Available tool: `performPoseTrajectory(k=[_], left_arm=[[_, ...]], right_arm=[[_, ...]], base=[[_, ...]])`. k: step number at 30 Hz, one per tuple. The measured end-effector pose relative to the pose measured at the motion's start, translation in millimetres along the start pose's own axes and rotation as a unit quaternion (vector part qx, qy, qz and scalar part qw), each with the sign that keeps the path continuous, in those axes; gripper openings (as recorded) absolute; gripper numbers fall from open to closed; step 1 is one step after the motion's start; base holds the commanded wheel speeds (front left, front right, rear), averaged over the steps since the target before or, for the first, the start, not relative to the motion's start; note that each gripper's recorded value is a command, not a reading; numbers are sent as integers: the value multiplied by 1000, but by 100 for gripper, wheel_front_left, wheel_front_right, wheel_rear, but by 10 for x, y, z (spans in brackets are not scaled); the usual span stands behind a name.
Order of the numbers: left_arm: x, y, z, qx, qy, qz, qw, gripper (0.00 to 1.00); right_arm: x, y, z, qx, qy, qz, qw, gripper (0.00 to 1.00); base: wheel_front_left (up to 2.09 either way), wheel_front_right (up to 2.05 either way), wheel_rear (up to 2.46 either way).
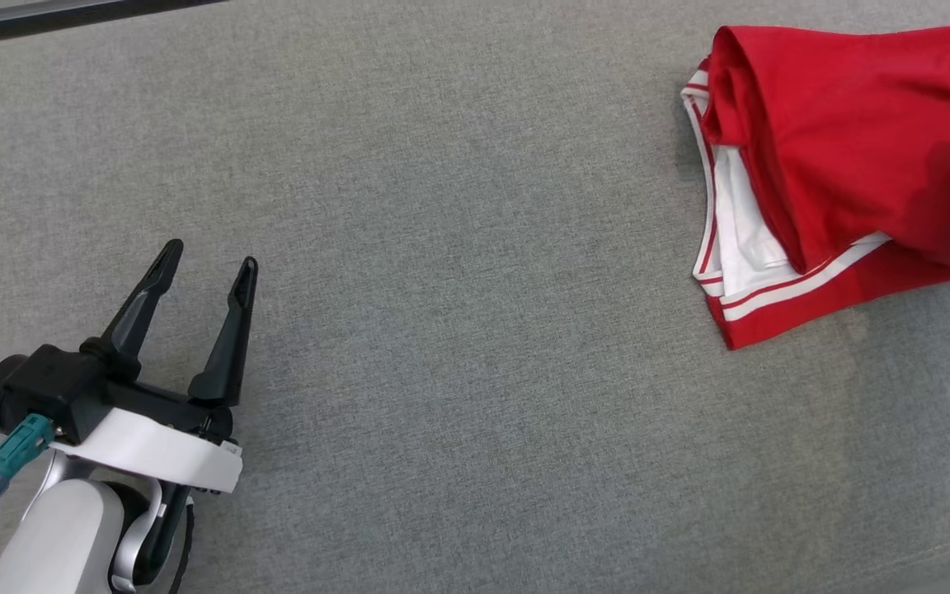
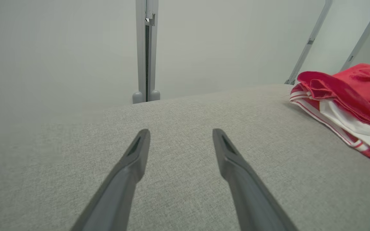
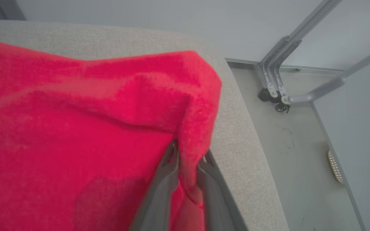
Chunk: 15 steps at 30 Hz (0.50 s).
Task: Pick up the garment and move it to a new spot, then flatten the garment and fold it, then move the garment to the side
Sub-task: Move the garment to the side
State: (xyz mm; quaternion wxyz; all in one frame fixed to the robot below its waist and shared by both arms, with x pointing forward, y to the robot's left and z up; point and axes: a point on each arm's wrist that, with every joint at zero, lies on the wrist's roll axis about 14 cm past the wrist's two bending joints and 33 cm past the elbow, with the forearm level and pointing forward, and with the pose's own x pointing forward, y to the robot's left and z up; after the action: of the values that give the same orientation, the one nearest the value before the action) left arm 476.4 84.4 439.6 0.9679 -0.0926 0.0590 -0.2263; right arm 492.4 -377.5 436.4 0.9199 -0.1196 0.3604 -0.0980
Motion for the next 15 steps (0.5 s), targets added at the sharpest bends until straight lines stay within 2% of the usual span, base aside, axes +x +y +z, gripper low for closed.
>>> performPoseTrajectory(k=[4, 8, 11, 15], left_arm=[[-33, 13, 117, 4, -16, 7, 1000, 100], [-120, 39, 258, 6, -35, 23, 999, 100], [-238, 91, 384, 9, -51, 43, 998, 100], [-449, 188, 585, 19, -75, 76, 994, 100]], right_arm=[[-33, 84, 147, -14, -44, -2, 999, 100], [-192, 66, 479, -21, -124, -9, 992, 100], [-378, 200, 755, -20, -193, 5, 981, 100], [-710, 445, 1029, -10, -278, 34, 960, 100]], base=[[0, 0, 0], [0, 0, 0], [0, 0, 0], [0, 0, 0]])
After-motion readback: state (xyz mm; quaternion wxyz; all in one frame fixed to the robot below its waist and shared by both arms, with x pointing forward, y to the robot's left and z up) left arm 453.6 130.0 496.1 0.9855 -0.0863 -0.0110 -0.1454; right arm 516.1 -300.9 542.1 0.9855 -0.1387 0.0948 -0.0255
